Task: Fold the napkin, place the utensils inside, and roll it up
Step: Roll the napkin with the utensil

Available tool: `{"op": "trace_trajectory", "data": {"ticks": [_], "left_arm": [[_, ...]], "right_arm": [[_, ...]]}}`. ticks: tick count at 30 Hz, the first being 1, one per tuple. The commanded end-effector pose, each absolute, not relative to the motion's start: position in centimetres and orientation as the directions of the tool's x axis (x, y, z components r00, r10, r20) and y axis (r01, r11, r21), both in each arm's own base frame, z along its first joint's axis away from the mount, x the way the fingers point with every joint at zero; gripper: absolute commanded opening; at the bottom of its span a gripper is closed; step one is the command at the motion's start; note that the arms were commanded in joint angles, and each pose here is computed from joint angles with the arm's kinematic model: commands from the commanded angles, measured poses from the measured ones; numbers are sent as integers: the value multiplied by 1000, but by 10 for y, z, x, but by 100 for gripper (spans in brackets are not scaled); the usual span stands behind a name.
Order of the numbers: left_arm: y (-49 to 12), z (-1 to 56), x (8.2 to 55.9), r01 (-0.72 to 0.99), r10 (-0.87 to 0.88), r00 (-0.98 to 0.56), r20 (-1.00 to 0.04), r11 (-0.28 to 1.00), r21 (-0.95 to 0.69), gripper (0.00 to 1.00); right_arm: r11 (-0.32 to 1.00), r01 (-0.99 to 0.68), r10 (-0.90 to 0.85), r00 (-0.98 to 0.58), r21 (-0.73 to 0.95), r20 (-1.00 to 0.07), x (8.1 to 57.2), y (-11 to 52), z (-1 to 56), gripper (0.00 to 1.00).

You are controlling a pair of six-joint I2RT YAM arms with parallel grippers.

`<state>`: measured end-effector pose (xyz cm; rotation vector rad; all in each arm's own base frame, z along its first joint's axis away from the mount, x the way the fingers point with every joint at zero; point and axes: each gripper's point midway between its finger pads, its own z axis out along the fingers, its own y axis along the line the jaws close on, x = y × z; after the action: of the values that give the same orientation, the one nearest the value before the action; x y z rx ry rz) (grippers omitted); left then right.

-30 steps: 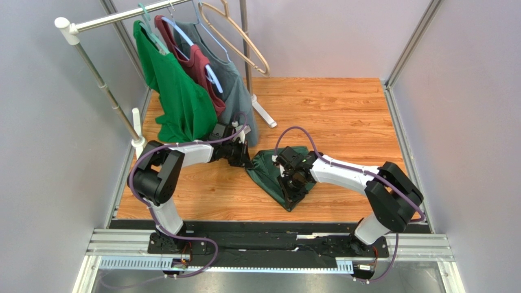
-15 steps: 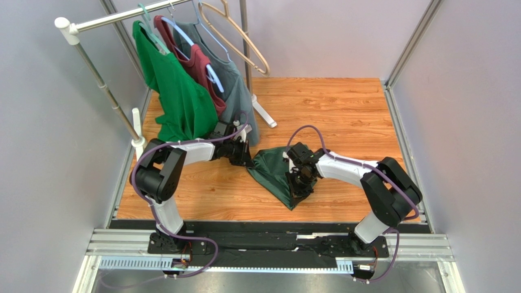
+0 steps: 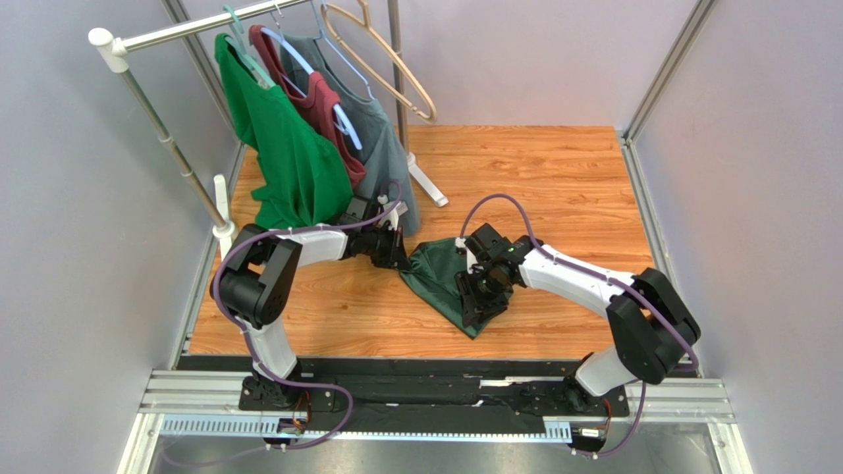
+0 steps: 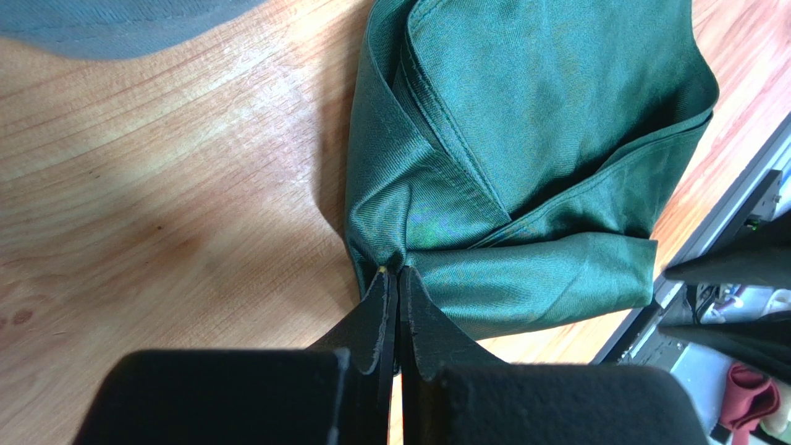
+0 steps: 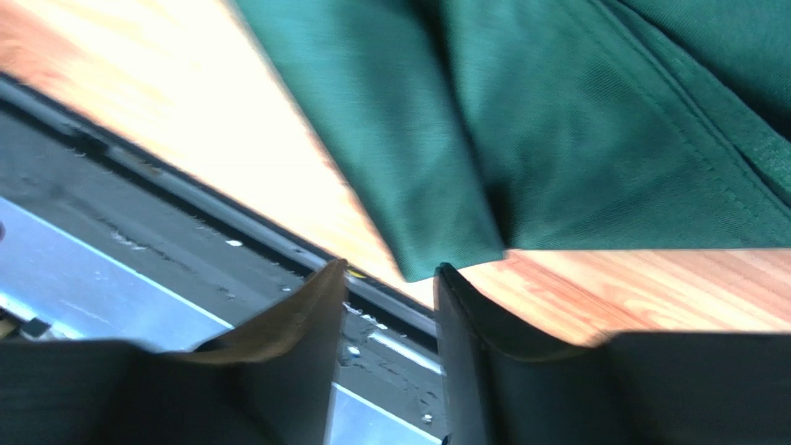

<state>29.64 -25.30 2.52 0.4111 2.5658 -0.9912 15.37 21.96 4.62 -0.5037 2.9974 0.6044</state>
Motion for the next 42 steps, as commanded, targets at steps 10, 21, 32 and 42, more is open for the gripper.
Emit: {"op": "trace_trajectory", "data": {"ticks": [10, 21, 32, 42], "left_arm": [[-255, 30, 306, 416, 151, -879, -452, 707, -573, 0], [-255, 29, 304, 414, 155, -881, -447, 708, -572, 0], [-254, 28, 303, 410, 153, -883, -444, 710, -572, 0], [-253, 28, 303, 407, 151, -884, -443, 715, -569, 0]], "right_arm": [[840, -540, -491, -797, 50, -352, 178, 241, 51, 53], [813, -582, -550, -767, -3, -329, 183, 238, 29, 56], [820, -564, -519, -803, 93, -294, 161, 243, 37, 50], [835, -527, -490, -843, 157, -222, 143, 244, 35, 49]]}}
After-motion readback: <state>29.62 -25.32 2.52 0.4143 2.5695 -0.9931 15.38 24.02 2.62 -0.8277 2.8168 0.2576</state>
